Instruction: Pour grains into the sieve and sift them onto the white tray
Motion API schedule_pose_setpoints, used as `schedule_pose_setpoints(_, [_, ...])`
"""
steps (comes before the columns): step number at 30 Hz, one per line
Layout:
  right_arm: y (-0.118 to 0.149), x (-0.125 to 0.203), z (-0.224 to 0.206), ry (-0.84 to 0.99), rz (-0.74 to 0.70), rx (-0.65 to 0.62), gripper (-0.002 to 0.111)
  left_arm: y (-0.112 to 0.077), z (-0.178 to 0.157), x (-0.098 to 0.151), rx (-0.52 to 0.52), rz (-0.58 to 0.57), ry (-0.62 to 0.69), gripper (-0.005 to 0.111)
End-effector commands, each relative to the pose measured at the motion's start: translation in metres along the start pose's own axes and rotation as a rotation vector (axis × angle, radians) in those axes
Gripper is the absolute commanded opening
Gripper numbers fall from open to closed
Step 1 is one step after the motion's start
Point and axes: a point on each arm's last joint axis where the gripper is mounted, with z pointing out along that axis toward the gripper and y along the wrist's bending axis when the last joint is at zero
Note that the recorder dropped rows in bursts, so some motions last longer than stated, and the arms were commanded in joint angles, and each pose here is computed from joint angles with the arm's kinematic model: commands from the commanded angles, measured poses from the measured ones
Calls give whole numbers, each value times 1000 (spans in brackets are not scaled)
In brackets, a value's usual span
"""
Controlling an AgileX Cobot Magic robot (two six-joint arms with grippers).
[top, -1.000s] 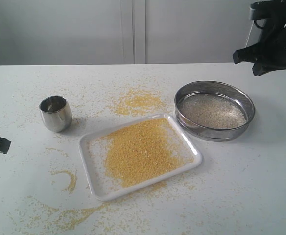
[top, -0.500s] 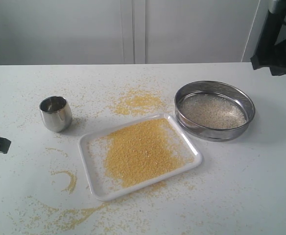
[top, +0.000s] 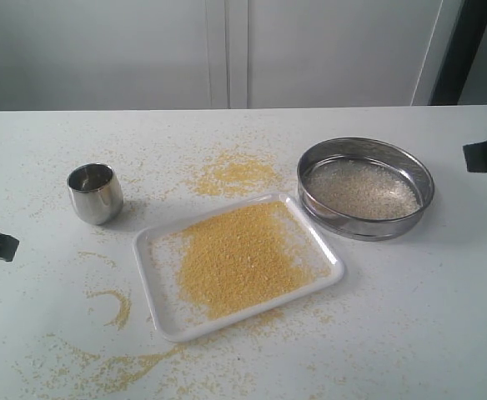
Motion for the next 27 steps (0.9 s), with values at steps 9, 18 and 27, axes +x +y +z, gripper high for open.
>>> schedule_pose_setpoints(9, [5, 21, -50, -176, -24, 35, 0, 1, -1, 2, -5, 1, 3, 0])
schedule_pose_setpoints(18, [7, 26, -67, -209, -22, 37, 0, 1, -1, 2, -5, 1, 3, 0])
schedule_pose_setpoints(27, [7, 26, -67, -209, -22, 37, 0, 1, -1, 2, -5, 1, 3, 0])
